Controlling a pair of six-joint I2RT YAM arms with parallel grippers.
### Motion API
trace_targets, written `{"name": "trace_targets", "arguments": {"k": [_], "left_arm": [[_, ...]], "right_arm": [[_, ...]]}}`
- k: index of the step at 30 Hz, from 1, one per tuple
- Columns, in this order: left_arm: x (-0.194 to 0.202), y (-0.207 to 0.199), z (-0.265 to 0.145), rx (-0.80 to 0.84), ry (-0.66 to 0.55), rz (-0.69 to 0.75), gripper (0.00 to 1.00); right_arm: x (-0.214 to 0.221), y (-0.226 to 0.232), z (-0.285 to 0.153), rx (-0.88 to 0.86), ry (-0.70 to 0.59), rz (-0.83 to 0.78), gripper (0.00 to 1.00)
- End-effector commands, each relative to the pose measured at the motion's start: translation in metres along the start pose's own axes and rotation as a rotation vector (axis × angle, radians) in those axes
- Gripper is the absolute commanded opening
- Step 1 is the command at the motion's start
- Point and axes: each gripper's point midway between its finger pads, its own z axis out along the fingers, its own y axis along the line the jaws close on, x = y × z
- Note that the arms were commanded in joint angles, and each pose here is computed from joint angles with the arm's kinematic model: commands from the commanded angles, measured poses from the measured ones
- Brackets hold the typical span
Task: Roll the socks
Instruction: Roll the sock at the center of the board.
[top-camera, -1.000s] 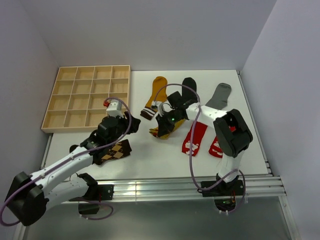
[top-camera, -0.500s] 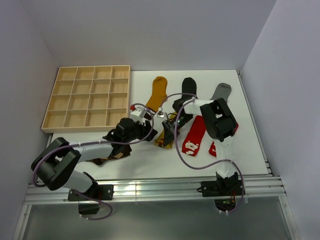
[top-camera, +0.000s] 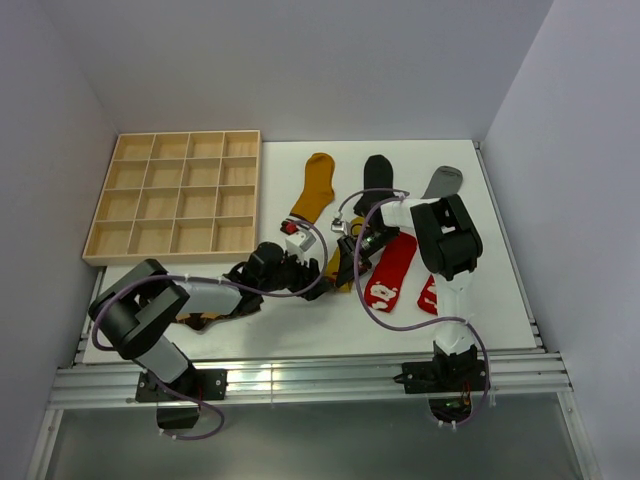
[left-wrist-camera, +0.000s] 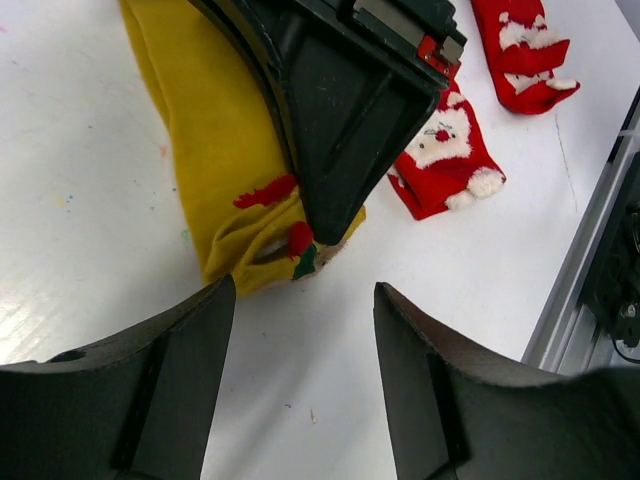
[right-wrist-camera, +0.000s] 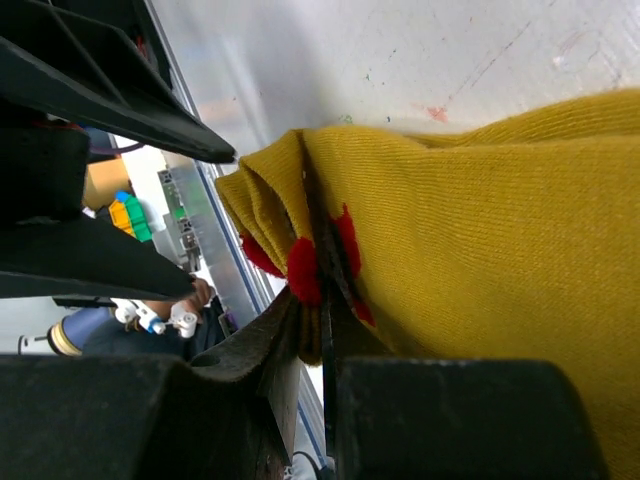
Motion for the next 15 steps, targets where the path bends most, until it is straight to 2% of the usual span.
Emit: {"name": "trace_targets", "arguments": {"k": [1,7,15], "left_arm": [[-0.018,-0.012,0.007,0.057,-0.056,0.044,0.64],[-0.009,-0.002,0.018,0.025,-0.029,0.05,0.62],[-0.016,0.009,0.034,-0.029,-0.056,0.053,0.61]], "right_arm": [[-0.007,0.007,-0.009,0.007,-0.032,-0.027,0.0],[-0.006,0.003,-0.013,-0.005,-0.04,0.001,0.0],[0.002,0.001,-0.017,-0.021,-0.024,0.009,0.0]]}}
